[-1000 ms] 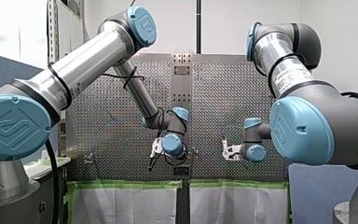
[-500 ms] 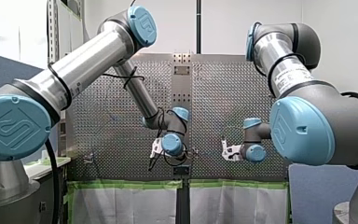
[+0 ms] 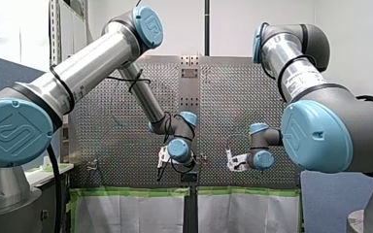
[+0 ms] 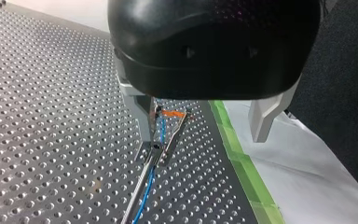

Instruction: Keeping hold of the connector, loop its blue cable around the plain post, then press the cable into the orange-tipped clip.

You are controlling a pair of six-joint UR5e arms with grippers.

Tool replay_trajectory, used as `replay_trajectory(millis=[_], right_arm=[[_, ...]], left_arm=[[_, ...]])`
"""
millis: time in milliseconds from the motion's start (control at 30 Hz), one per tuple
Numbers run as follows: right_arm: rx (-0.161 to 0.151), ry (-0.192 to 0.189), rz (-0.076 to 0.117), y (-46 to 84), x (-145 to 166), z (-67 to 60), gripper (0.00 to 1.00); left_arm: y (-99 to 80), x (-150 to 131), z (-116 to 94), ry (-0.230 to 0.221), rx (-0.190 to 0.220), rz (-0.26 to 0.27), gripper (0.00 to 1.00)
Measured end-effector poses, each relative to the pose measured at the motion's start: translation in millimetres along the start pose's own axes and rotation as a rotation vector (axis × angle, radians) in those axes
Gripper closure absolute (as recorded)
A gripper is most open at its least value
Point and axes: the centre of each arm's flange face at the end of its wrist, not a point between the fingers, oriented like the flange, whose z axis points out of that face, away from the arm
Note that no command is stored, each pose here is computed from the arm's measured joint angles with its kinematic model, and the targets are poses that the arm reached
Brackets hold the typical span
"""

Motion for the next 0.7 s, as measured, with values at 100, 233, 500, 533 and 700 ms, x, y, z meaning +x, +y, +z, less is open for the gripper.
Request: replay_trajectory(millis=[100, 233, 500, 533, 700], right_arm=[[0.012, -0.029, -0.015, -5.9, -5.8, -6.2, 1.0], [0.02, -0.047, -0.019, -13.0, -15.2, -15.3, 1.0], [0.036, -0.078, -0.027, -27.6, -22.8, -24.4, 1.0], [0.036, -0.082, -0.029, -30.0, -23.8, -26.0, 1.0], [0.021, -0.1, -0.037, -39.2, -30.7, -35.0, 1.0]], left_arm=[[0.3, 0.1, -0.1, 0.001, -0.003, -0.001, 0.0], [1.9, 0.4, -0.3, 0.005, -0.012, 0.0, 0.0], [4.9, 0.4, 0.9, 0.007, -0.021, -0.003, 0.0], [5.0, 0.5, 0.8, 0.008, -0.021, -0.004, 0.0], [6.7, 2.4, -0.8, 0.026, -0.025, 0.003, 0.0]])
